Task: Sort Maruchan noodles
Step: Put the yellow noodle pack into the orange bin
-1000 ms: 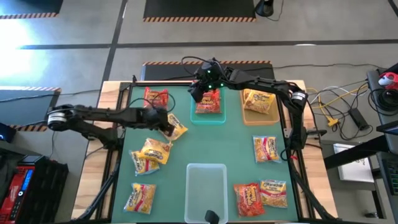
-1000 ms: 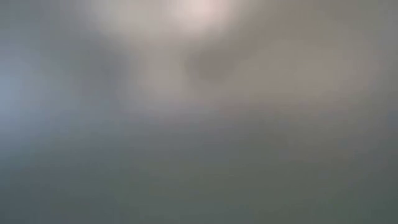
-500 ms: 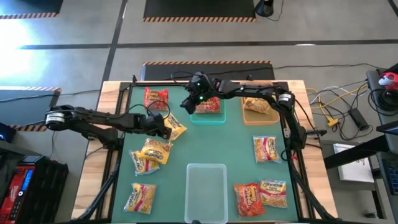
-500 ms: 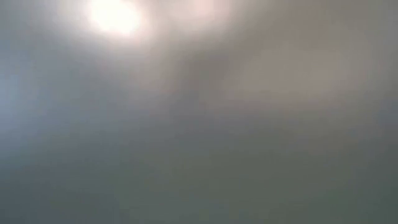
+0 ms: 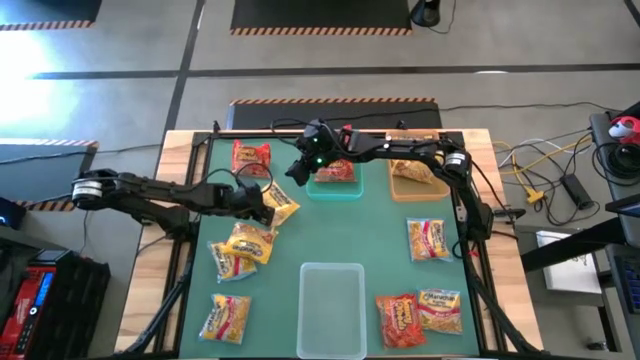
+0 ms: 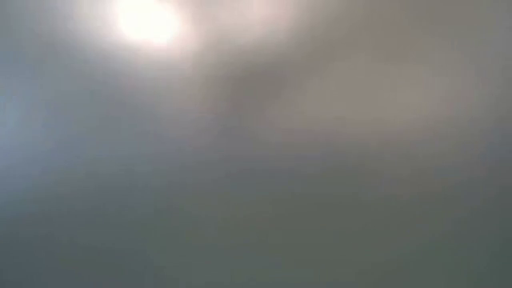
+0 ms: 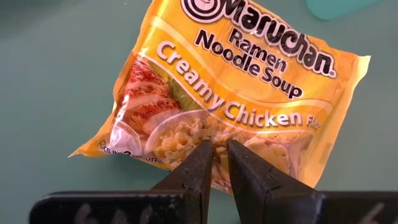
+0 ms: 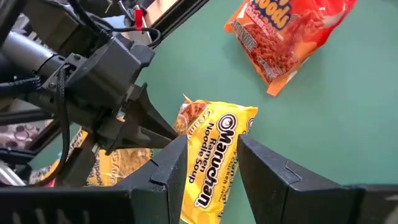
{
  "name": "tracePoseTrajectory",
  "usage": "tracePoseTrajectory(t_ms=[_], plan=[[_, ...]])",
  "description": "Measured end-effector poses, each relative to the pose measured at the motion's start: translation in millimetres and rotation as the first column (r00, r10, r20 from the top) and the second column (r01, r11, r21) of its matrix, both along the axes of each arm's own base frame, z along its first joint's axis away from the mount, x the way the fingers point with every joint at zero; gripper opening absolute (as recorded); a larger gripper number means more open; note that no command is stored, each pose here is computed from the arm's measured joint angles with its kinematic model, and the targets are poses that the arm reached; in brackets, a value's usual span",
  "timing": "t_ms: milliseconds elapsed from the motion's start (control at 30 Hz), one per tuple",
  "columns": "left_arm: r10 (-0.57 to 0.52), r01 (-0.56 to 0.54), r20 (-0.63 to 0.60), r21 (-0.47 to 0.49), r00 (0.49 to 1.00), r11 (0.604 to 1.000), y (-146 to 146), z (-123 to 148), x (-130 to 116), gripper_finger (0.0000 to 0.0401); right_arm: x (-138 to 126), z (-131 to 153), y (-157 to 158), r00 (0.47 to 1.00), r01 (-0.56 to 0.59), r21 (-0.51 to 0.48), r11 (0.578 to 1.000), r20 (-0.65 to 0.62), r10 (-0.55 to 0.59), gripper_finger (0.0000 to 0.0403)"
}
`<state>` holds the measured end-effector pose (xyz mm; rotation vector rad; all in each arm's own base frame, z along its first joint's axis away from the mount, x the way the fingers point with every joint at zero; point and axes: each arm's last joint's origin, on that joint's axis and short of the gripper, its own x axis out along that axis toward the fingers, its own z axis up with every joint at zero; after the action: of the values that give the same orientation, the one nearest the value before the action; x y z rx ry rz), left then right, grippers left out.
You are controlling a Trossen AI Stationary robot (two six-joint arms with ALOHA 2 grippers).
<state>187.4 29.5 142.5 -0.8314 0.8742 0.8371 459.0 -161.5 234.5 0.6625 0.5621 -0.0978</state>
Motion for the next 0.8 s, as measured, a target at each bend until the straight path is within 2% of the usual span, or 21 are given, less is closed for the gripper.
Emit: tracePoseTrajectory(t_ms=[200, 333, 500, 800], plan=[[-0.025, 0.025, -0.006, -0.012, 1.0, 1.0, -7.5, -0.6, 0.0, 0.0038, 0.8, -1.7, 5.9, 1.0, -0.006, 0.015, 1.0, -0.022, 0.007, 0.0128], [-0.052, 0.051, -0.019, -0.066, 0.998, 0.997, -13.8, -0.1, 0.2, 0.0038, 0.4, -4.4, 11.4, 0.998, -0.023, 0.019, 1.0, -0.054, 0.024, 0.0128], [-0.039, 0.031, -0.069, -0.104, 0.997, 0.994, -16.9, -5.3, -4.4, 0.0038, -0.9, -7.6, 15.9, 0.994, -0.063, -0.008, 0.998, -0.089, 0.063, 0.0128], [0.043, -0.048, -0.081, -0.062, 0.996, 0.997, -14.9, -10.5, 0.8, 0.0038, -1.0, -7.8, 19.6, 0.988, -0.135, 0.0, 0.991, -0.08, 0.135, 0.0151]])
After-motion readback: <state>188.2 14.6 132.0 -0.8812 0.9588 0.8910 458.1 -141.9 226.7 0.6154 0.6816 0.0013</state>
